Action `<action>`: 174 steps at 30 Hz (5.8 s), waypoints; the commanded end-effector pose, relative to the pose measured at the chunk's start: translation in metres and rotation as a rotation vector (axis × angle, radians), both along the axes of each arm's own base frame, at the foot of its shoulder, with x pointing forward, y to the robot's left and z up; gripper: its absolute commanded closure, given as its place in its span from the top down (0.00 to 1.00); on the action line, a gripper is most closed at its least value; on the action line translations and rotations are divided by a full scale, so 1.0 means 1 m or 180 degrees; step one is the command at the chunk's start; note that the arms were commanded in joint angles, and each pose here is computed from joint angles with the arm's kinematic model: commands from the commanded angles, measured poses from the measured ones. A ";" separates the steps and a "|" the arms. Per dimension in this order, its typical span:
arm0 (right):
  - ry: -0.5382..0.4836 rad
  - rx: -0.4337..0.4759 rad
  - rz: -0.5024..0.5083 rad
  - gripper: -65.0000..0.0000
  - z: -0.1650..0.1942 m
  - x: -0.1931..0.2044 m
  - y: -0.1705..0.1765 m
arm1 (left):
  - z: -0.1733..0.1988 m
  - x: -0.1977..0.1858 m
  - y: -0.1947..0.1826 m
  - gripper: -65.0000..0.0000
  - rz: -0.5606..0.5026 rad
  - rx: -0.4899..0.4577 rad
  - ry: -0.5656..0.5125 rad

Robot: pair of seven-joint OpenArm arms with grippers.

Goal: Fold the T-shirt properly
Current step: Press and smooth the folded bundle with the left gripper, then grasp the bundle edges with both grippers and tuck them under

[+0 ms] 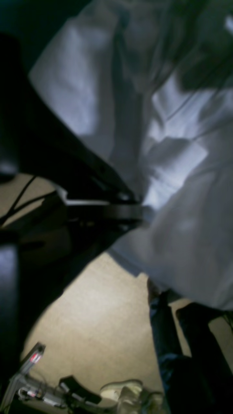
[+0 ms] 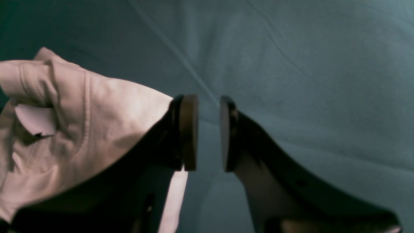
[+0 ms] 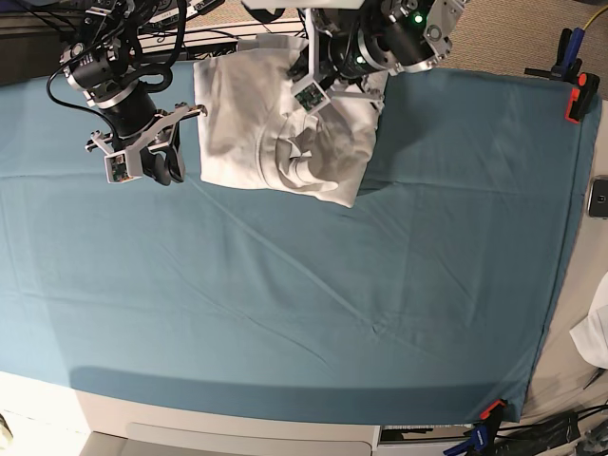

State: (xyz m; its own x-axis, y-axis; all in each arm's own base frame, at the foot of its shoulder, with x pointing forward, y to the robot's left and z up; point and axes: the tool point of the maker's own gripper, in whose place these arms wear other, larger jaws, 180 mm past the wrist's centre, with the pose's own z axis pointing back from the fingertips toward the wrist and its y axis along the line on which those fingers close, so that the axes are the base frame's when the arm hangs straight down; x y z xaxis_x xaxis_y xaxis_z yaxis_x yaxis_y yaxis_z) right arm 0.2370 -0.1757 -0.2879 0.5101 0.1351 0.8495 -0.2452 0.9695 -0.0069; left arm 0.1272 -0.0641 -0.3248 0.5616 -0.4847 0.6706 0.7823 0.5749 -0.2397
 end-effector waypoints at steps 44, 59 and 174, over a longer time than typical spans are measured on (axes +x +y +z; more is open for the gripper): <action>-0.0149 0.0026 0.0031 0.18 0.011 0.004 0.002 | -0.009 -0.002 0.083 0.00 0.0099 0.0703 -0.0160; -0.0104 -0.0066 0.0002 0.44 0.008 0.003 -0.002 | -0.011 0.017 0.105 0.46 0.0419 0.1036 -0.0413; 0.1517 0.2208 0.1583 0.02 -0.076 -0.055 0.159 | -0.030 0.192 0.145 0.00 0.1349 0.0590 -0.0502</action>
